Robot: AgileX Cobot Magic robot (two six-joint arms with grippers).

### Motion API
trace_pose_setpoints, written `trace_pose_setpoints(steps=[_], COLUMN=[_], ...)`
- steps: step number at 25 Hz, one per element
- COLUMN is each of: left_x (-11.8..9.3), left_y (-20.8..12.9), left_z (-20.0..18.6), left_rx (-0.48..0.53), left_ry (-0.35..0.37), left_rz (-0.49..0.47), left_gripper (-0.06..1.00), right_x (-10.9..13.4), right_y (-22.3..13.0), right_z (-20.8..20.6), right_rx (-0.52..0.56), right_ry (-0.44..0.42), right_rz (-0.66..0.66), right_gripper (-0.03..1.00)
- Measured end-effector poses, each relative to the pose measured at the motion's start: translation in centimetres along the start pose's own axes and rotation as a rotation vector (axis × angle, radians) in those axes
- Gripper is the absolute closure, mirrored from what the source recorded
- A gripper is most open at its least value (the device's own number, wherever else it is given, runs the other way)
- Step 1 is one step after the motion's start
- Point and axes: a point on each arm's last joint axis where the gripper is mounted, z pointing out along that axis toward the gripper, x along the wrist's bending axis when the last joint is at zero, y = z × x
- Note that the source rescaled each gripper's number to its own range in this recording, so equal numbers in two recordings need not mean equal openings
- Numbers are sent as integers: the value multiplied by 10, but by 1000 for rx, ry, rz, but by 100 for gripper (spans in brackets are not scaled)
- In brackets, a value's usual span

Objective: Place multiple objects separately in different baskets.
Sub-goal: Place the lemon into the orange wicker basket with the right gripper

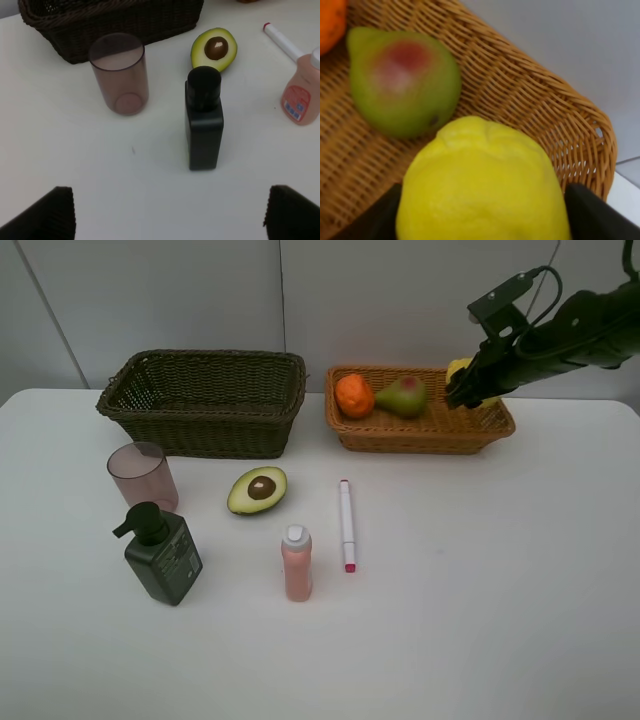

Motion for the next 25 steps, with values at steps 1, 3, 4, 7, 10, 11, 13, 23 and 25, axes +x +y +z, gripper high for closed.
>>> trace_pose_setpoints(steps=[1,3,4,7,10,11,13,23,25], left_x=[0,0,0,0,0,0,0,0,0], left_y=[0,0,0,0,0,0,0,0,0], left_z=[0,0,0,0,0,0,0,0,0], left_rx=[0,0,0,0,0,0,0,0,0], left_ry=[0,0,0,0,0,0,0,0,0], left_rz=[0,0,0,0,0,0,0,0,0], left_gripper=[-6,-6,-6,-6,-6,-6,-6,-6,-6], right_x=[1,1,1,0,-1,-1,-1,-2,-2], right_y=[-2,-3,-4,-5,-4,-4,-3,-4,-4], right_z=[3,8,10,13,14,14,14,14,14], right_rx=[-3,-15,-19,-35,-49,-50,-52,-49,-49], right_ry=[-5,-21,-28,-50,-65,-66,-68,-70,-70], right_rz=[17,62,78,113,117,117,118,174,176], right_gripper=[40,40,40,40,40,40,40,40,40])
